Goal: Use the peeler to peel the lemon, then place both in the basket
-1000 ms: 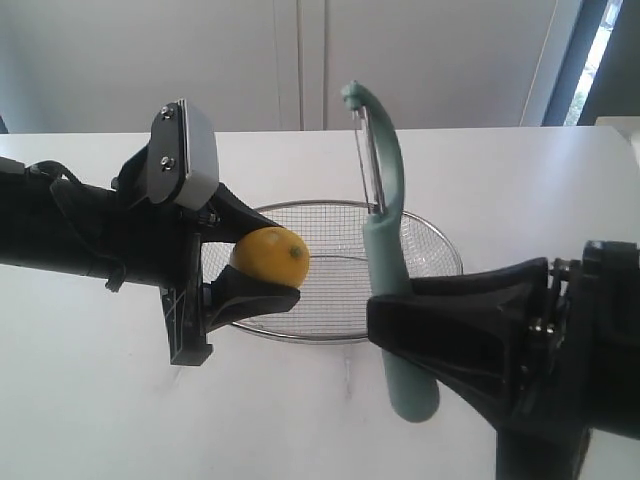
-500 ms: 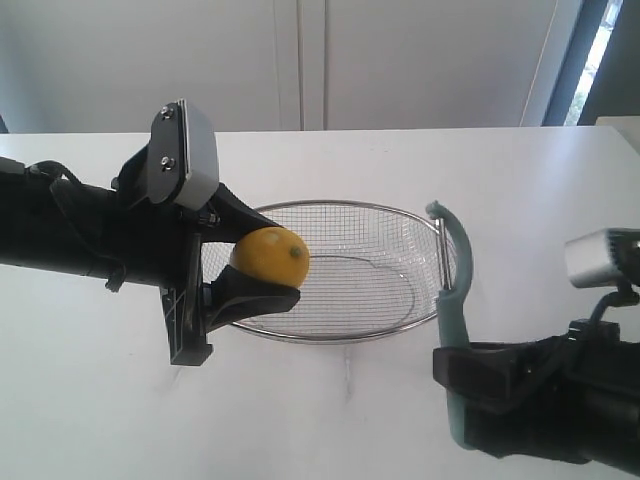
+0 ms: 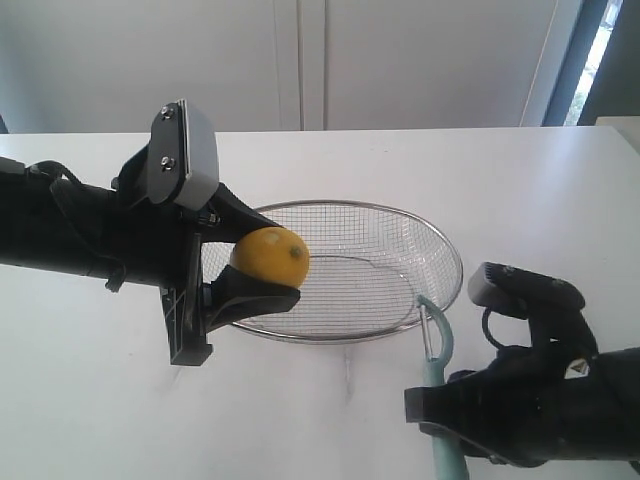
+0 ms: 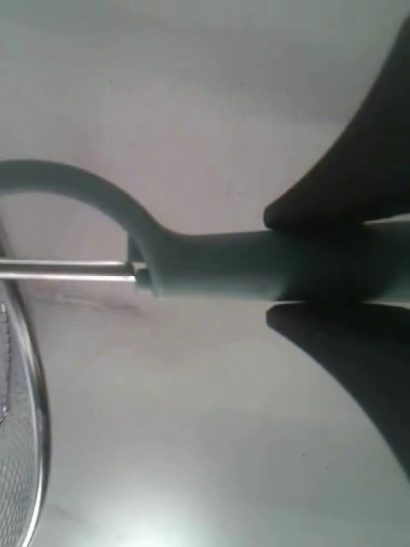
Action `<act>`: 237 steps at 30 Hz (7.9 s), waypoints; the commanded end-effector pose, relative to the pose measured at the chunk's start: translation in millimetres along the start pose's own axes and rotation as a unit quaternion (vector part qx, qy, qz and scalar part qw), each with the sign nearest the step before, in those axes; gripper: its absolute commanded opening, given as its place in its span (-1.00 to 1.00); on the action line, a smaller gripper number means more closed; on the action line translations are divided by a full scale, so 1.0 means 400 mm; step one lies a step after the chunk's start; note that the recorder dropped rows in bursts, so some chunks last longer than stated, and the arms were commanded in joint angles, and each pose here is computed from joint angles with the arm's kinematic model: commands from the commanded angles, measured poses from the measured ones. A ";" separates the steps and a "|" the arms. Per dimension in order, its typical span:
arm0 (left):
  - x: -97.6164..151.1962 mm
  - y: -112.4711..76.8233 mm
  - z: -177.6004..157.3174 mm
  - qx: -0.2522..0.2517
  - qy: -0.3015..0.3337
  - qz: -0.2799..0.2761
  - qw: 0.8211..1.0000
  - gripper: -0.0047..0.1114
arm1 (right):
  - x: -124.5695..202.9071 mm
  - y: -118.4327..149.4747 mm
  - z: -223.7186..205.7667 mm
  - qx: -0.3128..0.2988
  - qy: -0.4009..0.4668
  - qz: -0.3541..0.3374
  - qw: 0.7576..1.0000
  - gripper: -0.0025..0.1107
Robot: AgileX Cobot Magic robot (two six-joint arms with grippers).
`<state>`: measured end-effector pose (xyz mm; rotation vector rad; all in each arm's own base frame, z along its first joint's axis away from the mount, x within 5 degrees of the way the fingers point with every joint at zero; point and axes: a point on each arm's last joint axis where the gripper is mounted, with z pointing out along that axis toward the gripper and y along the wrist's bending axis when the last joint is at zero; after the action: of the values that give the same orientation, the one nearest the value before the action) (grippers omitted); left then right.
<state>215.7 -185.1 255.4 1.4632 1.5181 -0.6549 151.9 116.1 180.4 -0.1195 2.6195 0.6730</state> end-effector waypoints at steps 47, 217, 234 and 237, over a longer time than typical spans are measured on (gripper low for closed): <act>-0.014 -0.003 0.002 0.007 -0.019 0.008 1.000 -0.90 | -0.033 0.126 0.001 -0.246 0.058 0.124 0.959 -0.96; -0.005 -0.008 0.029 0.045 -0.046 0.038 0.997 -0.90 | -0.030 0.127 0.084 -0.233 0.078 0.091 0.965 -0.96; -0.002 -0.004 0.029 0.038 -0.040 0.036 0.998 -0.90 | -0.044 0.141 0.030 -0.248 0.034 0.072 0.965 -0.96; -0.001 -0.003 0.030 0.035 -0.038 0.036 0.998 -0.90 | -0.044 0.141 0.030 -0.248 0.034 0.072 0.965 -0.96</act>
<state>218.2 -192.7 244.5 1.4524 1.5401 -0.7831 162.5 170.3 200.6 -0.0883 2.4936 1.3835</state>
